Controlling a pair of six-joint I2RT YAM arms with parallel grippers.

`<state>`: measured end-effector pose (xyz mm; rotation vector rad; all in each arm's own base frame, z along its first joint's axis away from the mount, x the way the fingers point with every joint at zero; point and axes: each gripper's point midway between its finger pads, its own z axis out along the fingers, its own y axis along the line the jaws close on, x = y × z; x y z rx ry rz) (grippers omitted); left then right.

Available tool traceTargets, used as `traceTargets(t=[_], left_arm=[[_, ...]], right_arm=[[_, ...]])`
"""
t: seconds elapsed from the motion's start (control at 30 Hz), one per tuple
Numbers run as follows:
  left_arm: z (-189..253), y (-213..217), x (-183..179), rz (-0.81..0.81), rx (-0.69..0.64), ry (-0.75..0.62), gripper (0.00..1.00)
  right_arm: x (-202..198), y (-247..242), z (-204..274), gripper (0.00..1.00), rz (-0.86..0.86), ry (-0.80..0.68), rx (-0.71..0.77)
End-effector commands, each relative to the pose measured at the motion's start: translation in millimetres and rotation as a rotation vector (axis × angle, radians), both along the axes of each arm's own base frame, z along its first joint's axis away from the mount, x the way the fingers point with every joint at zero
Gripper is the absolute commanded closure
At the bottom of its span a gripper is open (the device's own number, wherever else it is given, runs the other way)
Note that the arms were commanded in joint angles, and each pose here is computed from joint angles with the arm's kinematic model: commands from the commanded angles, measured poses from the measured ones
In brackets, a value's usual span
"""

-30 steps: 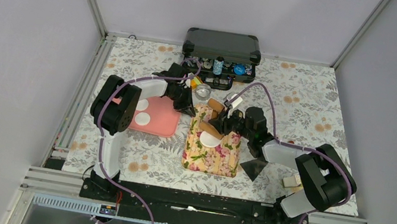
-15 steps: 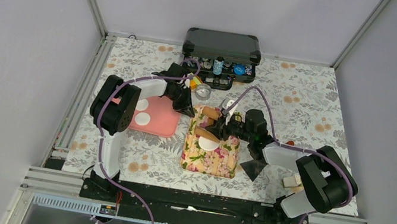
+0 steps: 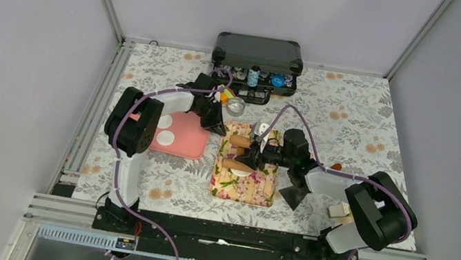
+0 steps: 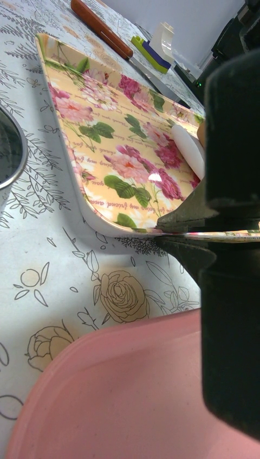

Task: Roll out the dumpling wrappers from the dough
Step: Flatten out the dough on the work surface.

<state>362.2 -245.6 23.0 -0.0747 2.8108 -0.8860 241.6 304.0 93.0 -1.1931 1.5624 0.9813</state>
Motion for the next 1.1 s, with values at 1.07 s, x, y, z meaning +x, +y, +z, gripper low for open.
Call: traceTargets(t=[1.07], left_arm=[[8,24,14,0.105,0.077,-0.062,1.0]], right_arm=[[-37,-5,4,1.0,0.069,0.299,0.002]])
